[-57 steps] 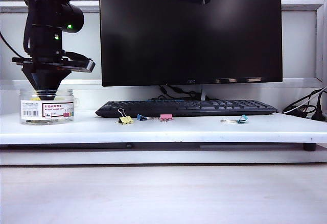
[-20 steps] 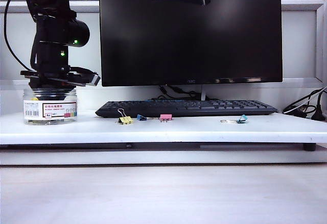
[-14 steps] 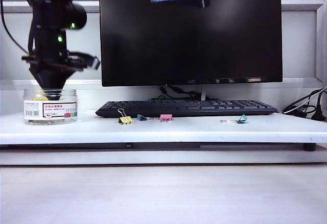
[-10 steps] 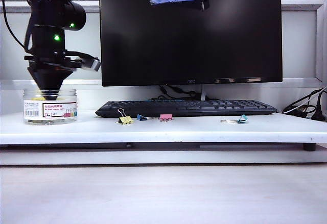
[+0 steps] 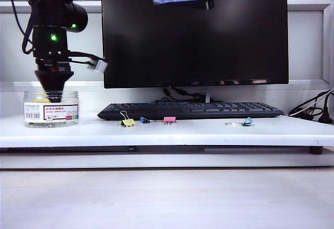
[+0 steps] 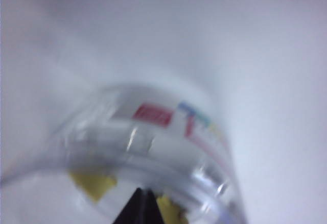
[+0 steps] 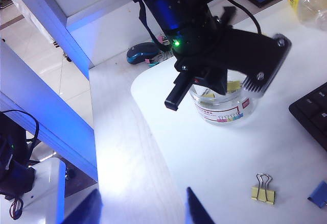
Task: Take the clips out of the round transparent plastic box and place them on the table.
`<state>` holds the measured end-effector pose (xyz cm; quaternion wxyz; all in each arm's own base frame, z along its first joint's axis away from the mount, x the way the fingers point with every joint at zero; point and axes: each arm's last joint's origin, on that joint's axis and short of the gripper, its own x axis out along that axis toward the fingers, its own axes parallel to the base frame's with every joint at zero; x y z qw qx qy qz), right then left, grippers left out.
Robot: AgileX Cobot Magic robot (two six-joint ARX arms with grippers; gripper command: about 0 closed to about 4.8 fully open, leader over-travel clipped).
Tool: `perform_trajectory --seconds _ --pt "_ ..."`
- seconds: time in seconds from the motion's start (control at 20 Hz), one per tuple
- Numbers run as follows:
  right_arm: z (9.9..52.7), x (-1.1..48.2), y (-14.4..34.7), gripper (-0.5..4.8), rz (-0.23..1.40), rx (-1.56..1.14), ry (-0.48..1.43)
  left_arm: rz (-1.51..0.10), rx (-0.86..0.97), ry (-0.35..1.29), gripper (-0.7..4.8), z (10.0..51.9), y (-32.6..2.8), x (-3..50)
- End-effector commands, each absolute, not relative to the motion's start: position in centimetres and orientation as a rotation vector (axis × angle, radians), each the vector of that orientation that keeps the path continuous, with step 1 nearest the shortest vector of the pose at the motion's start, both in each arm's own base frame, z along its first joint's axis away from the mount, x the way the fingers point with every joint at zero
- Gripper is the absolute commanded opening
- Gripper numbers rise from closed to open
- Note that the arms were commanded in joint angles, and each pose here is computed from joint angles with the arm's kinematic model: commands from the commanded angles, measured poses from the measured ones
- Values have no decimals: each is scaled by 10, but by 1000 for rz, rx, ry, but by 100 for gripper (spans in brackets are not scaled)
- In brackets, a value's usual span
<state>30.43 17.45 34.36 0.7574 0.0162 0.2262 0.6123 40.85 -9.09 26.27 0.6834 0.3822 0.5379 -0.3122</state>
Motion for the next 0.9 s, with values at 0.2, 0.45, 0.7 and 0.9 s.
perform_trajectory --seconds 0.2,0.45,0.7,0.9 --pt "347 303 175 212 1341 34 480 -759 926 1151 -6 265 -91 411" --pt "346 303 174 212 1340 38 496 -858 966 1152 54 251 -85 415" --pt "345 302 174 212 1339 40 508 -866 964 1170 57 242 -78 420" --pt "345 303 174 212 1339 38 502 -865 978 1150 57 242 -76 423"
